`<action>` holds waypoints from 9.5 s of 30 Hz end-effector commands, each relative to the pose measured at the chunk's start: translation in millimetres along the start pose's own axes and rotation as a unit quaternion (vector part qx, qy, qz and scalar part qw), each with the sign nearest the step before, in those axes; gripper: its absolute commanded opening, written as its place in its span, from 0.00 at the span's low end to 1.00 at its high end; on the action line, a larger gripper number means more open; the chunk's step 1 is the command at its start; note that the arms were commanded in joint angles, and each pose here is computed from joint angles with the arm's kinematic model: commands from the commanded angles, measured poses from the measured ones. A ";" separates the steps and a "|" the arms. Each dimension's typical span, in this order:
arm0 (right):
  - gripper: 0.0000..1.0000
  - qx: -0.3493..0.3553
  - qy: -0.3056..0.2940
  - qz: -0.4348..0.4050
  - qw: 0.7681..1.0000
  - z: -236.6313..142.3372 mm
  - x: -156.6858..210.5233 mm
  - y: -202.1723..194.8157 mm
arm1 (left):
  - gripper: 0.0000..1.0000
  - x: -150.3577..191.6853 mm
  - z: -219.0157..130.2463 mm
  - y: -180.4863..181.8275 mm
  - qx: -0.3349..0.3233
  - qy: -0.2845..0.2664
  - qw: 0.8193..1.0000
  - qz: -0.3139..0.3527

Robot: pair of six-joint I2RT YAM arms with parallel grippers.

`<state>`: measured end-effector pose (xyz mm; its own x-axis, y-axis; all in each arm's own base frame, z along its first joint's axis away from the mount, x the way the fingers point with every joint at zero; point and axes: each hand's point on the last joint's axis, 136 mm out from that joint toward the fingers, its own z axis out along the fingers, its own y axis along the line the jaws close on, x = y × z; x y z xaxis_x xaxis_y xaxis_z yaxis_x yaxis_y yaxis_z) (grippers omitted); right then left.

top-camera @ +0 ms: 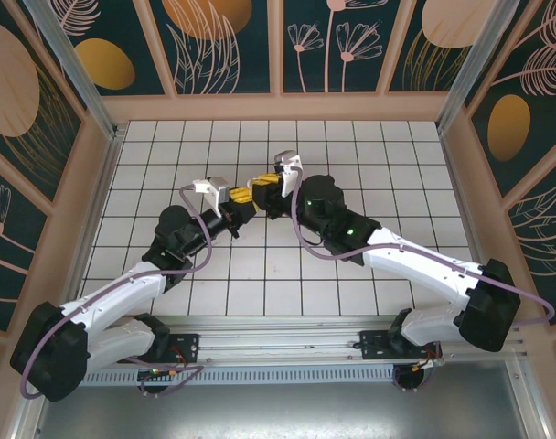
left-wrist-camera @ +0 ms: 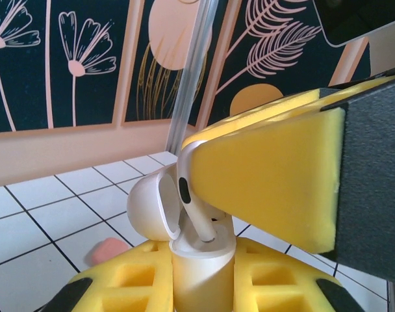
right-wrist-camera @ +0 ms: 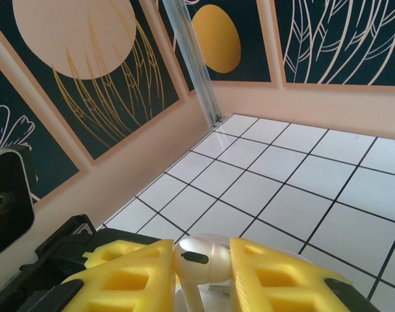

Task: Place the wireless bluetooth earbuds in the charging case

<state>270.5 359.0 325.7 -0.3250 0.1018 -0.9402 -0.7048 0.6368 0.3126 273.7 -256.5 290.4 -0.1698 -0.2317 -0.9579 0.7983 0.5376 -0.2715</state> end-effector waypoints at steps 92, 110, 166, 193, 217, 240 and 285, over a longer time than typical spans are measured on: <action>0.28 0.275 0.359 0.409 0.792 -65.1 273.5 -178.9 | 0.00 48.8 -10.0 53.7 -0.130 0.050 0.989 0.048; 0.42 0.296 0.336 0.394 0.802 -81.9 256.9 -183.6 | 0.00 42.2 -16.3 48.9 -0.127 0.042 0.990 0.051; 0.39 0.384 0.373 0.394 0.747 -60.5 253.6 -175.5 | 0.00 54.7 -27.2 29.5 -0.077 0.047 0.995 0.044; 0.41 0.406 0.401 0.377 0.730 -67.5 271.9 -181.8 | 0.00 59.0 -30.1 29.4 -0.077 0.054 0.995 0.045; 0.28 0.396 0.412 0.367 0.735 -57.6 275.0 -180.4 | 0.00 57.9 -34.7 28.3 -0.080 0.052 0.994 0.048; 0.19 0.311 0.197 0.311 0.876 -29.9 123.4 -143.9 | 0.00 41.6 -26.9 3.2 -0.007 0.017 0.995 0.096; 0.20 0.045 -0.018 0.332 0.942 7.4 2.8 -18.5 | 0.00 1.7 9.2 27.5 -0.059 -0.086 0.987 0.125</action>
<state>288.4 342.6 305.7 -0.6483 0.5053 -0.5696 -0.2713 0.5457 0.7928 303.7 -249.8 266.5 0.0753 -0.1762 -0.9815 0.7264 0.6839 -0.0670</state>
